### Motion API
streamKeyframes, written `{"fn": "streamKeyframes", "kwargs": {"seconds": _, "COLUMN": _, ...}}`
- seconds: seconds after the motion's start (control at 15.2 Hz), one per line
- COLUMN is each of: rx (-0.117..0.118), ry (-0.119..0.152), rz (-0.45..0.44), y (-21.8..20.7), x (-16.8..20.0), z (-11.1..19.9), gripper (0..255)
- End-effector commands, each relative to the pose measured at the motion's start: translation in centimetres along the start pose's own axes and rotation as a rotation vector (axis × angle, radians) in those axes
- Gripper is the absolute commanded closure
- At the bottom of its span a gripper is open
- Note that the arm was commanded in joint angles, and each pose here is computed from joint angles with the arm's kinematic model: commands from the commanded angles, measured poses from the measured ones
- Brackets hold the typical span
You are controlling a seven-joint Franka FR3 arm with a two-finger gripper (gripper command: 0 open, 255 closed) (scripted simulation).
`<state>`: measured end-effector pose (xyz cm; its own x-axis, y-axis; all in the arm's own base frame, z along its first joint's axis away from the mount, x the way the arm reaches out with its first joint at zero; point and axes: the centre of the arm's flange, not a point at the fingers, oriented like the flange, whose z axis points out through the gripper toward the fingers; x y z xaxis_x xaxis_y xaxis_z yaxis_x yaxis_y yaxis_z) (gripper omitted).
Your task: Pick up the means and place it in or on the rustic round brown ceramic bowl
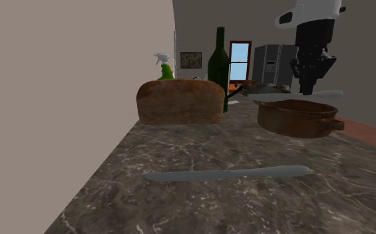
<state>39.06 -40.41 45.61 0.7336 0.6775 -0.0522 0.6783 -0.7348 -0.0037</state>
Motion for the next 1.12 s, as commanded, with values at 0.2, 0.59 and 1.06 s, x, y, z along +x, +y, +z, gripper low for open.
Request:
{"fn": "streamKeyframes", "kwargs": {"seconds": 0.2, "rx": -0.001, "ry": 0.0, "rz": 0.0, "y": 0.0, "x": 0.0, "z": 0.5, "gripper": 255}}
{"fn": "streamKeyframes", "kwargs": {"seconds": 0.59, "rx": -0.001, "ry": 0.0, "rz": 0.0, "y": 0.0, "x": 0.0, "z": 0.5, "gripper": 0}}
{"fn": "streamKeyframes", "kwargs": {"seconds": 1.06, "rx": -0.001, "ry": 0.0, "rz": 0.0, "y": 0.0, "x": 0.0, "z": -3.5, "gripper": 0}}
